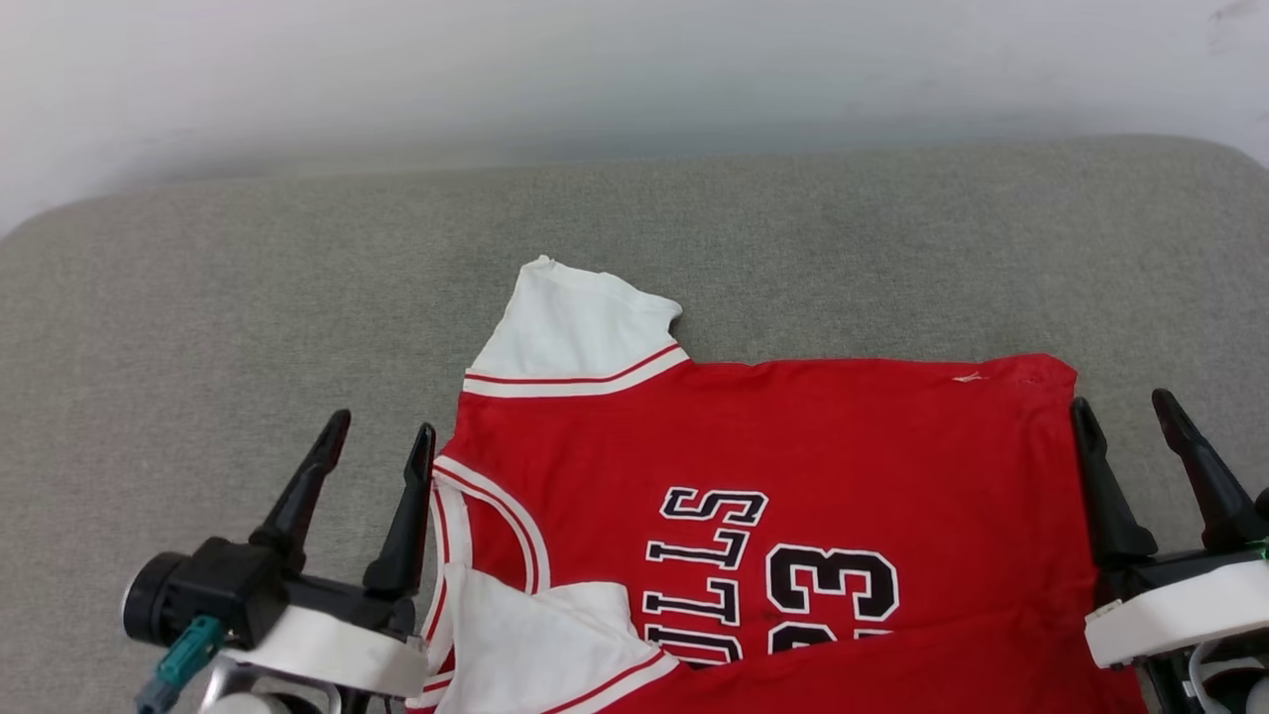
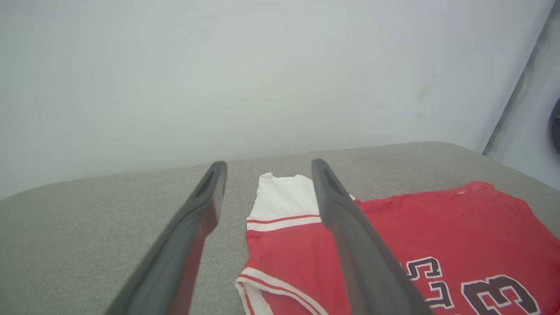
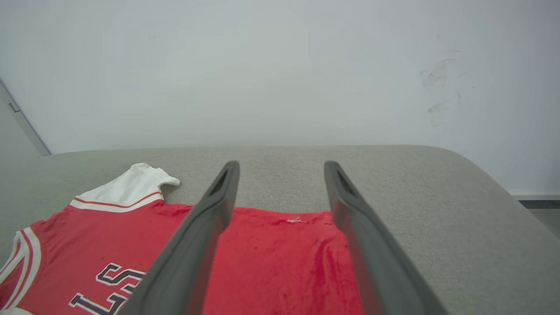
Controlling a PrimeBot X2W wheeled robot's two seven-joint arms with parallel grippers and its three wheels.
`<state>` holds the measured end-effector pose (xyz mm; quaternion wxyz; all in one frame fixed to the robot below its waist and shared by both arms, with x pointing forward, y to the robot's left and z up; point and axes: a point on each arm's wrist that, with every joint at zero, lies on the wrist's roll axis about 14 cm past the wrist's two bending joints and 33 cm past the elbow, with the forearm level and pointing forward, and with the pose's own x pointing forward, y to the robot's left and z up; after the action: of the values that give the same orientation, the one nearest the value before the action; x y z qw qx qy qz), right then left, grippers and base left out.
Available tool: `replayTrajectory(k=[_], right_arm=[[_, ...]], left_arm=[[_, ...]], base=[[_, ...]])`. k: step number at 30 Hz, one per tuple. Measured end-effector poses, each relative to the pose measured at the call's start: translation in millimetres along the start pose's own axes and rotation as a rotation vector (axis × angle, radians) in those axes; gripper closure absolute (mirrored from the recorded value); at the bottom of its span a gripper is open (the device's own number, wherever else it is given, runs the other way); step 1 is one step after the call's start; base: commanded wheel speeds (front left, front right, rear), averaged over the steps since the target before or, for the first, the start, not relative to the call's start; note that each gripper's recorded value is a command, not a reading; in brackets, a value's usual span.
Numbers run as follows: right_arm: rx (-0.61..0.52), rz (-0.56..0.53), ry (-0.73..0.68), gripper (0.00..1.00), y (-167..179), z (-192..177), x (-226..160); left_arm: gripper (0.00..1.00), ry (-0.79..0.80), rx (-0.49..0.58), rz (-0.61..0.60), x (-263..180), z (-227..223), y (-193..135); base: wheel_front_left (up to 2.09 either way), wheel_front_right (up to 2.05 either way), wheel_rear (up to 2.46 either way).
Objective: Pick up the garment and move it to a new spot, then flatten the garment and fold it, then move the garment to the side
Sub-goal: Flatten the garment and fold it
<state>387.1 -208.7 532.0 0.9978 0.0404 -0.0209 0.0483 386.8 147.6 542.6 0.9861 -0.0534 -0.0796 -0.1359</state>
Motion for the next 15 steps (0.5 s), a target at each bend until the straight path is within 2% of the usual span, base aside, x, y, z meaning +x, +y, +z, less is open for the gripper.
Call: replayTrajectory(k=[9,15], right_arm=[[0.003,-0.039,0.024,0.0,-11.1,-15.0,10.7],[0.038,-0.07,0.043,0.0,-16.1,-32.4,19.6]], left_arm=[[0.0,0.025,0.069,-0.163,65.6,-10.3,-3.7],[0.0,0.189,0.132,-0.259,128.2,-36.3,2.8]], base=[[0.0,0.0,0.0],[0.0,0.0,0.0]])
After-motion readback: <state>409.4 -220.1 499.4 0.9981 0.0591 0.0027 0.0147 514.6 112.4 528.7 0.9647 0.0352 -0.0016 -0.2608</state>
